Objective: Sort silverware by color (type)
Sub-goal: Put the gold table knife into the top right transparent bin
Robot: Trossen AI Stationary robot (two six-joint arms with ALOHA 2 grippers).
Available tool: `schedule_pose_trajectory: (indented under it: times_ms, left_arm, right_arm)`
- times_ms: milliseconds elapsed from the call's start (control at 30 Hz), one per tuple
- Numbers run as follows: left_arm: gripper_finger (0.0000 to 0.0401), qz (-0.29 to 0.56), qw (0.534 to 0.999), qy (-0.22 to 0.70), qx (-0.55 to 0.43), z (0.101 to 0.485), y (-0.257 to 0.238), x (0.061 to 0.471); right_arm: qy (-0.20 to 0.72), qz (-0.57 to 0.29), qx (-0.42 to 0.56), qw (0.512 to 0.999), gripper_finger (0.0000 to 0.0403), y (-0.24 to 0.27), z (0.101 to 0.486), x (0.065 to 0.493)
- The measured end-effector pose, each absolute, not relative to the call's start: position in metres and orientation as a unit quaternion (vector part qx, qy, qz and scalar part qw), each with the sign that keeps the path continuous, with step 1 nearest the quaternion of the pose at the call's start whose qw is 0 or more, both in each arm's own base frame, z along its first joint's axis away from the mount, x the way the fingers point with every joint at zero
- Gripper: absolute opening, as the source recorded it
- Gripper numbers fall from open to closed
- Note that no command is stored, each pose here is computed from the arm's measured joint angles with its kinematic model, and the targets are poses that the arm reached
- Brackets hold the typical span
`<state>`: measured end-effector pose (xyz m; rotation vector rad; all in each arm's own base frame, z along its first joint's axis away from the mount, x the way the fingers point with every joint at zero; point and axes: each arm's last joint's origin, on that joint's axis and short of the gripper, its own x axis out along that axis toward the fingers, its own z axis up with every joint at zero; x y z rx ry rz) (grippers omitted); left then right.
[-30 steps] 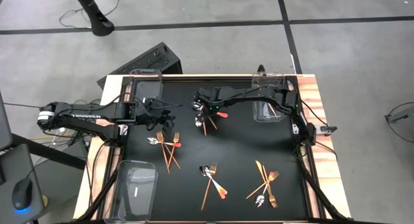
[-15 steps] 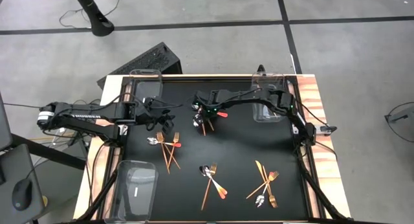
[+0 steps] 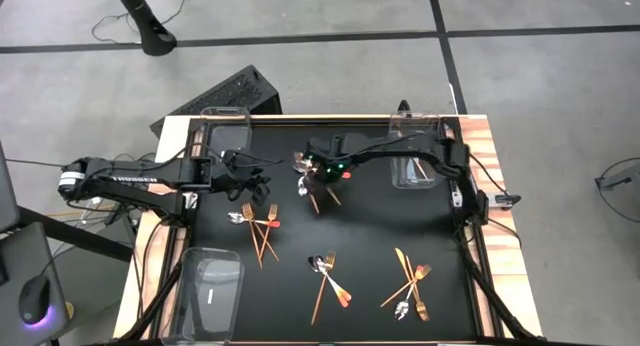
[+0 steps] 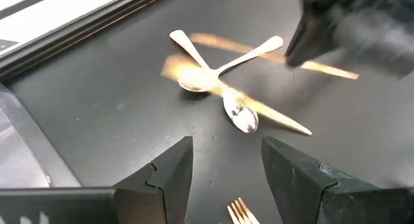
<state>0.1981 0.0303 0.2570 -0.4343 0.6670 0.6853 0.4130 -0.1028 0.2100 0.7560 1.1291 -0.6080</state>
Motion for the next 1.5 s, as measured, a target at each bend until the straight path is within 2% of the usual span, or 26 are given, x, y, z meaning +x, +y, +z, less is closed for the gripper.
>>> schedule_pose_trajectory:
  times_ms: [300, 533, 800, 933, 1067, 1200, 1500]
  left_arm:
    - [0.0171, 0.359, 0.853, 0.297, -0.234, 0.257, 0.032, 0.198]
    - [0.0171, 0.373, 0.846, 0.286, -0.254, 0.256, 0.032, 0.200]
    - [0.0171, 0.393, 0.832, 0.278, -0.277, 0.245, 0.034, 0.214]
    - [0.0171, 0.386, 0.835, 0.271, -0.285, 0.238, 0.035, 0.228]
    - [0.0171, 0.357, 0.841, 0.259, -0.314, 0.233, 0.035, 0.242]
    - [0.0171, 0.325, 0.845, 0.253, -0.342, 0.229, 0.034, 0.252]
    - [0.0171, 0.327, 0.830, 0.267, -0.365, 0.222, 0.032, 0.255]
  right_arm:
    - [0.535, -0.390, 0.264, 0.702, 0.0036, -0.111, 0.268, 0.356]
    - [0.556, -0.452, 0.235, 0.656, 0.0037, -0.124, 0.281, 0.292]
    - [0.521, -0.486, 0.273, 0.646, 0.0036, -0.132, 0.259, 0.225]
    - [0.516, -0.497, 0.273, 0.642, 0.0036, -0.144, 0.238, 0.208]
    - [0.531, -0.513, 0.285, 0.611, 0.0040, -0.153, 0.219, 0.193]
    - [0.545, -0.520, 0.285, 0.592, 0.0061, -0.156, 0.209, 0.188]
    - [0.542, -0.519, 0.274, 0.602, 0.0146, -0.157, 0.210, 0.188]
